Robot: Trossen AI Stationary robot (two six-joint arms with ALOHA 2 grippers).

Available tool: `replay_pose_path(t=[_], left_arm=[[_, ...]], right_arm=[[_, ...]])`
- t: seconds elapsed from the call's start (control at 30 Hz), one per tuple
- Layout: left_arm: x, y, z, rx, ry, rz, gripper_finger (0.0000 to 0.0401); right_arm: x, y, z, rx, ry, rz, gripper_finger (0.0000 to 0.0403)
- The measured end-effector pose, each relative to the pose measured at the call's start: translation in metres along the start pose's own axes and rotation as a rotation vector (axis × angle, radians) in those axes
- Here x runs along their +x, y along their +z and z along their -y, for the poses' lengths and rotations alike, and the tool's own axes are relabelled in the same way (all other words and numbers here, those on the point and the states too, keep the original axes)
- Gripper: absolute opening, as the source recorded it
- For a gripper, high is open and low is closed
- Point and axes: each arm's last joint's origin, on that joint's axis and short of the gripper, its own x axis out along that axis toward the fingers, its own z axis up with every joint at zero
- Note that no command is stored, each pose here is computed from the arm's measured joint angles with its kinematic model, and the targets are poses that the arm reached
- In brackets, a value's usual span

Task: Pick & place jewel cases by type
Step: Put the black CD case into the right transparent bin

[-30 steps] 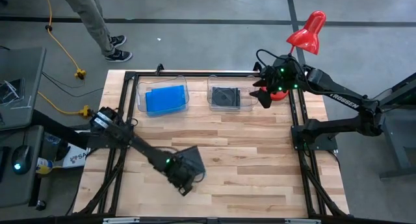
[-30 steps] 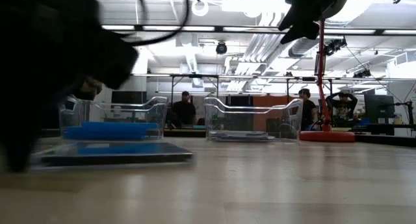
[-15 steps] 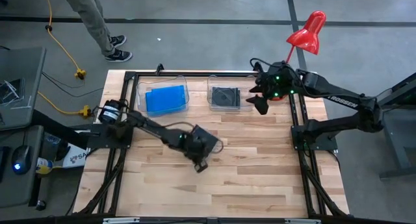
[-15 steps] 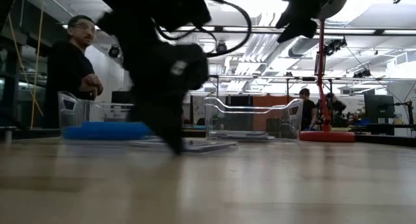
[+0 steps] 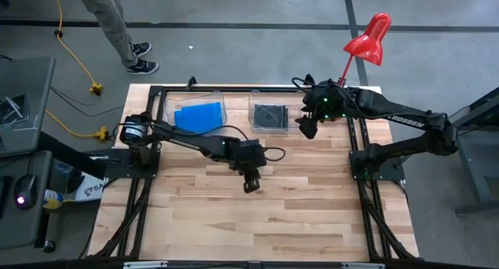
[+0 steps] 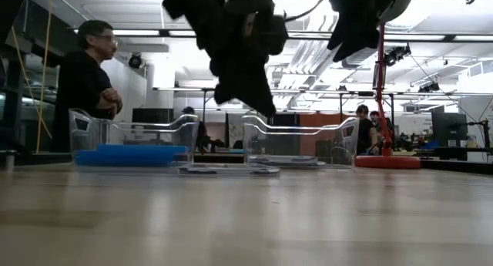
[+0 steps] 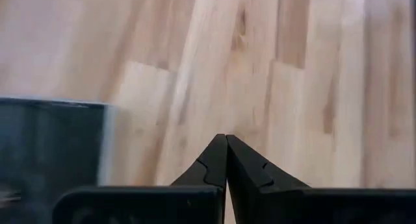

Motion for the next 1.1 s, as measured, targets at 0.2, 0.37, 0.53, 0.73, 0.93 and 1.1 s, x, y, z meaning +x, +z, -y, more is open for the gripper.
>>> replay_pose_path(t=[0.2, 0.37, 0.53, 0.73, 0.93, 1.1], left_arm=[[-0.032, -0.002, -0.009, 0.036, 0.368, -0.255, 0.0000], [-0.062, -0.011, -0.020, -0.014, 0.604, -0.381, 0.0000], [-0.102, -0.018, -0.019, -0.084, 0.742, -0.314, 0.0000], [-0.142, -0.049, -0.032, -0.226, 0.776, -0.217, 0.0000], [-0.151, -0.079, -0.044, -0.444, 0.592, 0.073, 0.0000], [-0.134, -0.085, -0.046, -0.583, 0.341, 0.337, 0.0001]], right_arm=[[0.000, 0.000, 0.000, 0.083, -0.034, 0.007, 0.0240], [0.000, -0.001, 0.000, 0.139, -0.070, 0.008, 0.0240], [0.000, -0.003, -0.002, 0.145, -0.126, 0.015, 0.0240], [0.004, -0.003, -0.003, 0.134, -0.147, -0.002, 0.0240], [0.016, -0.005, -0.004, 0.095, -0.164, -0.056, 0.0240], [0.027, -0.006, -0.004, 0.077, -0.175, -0.110, 0.0240]])
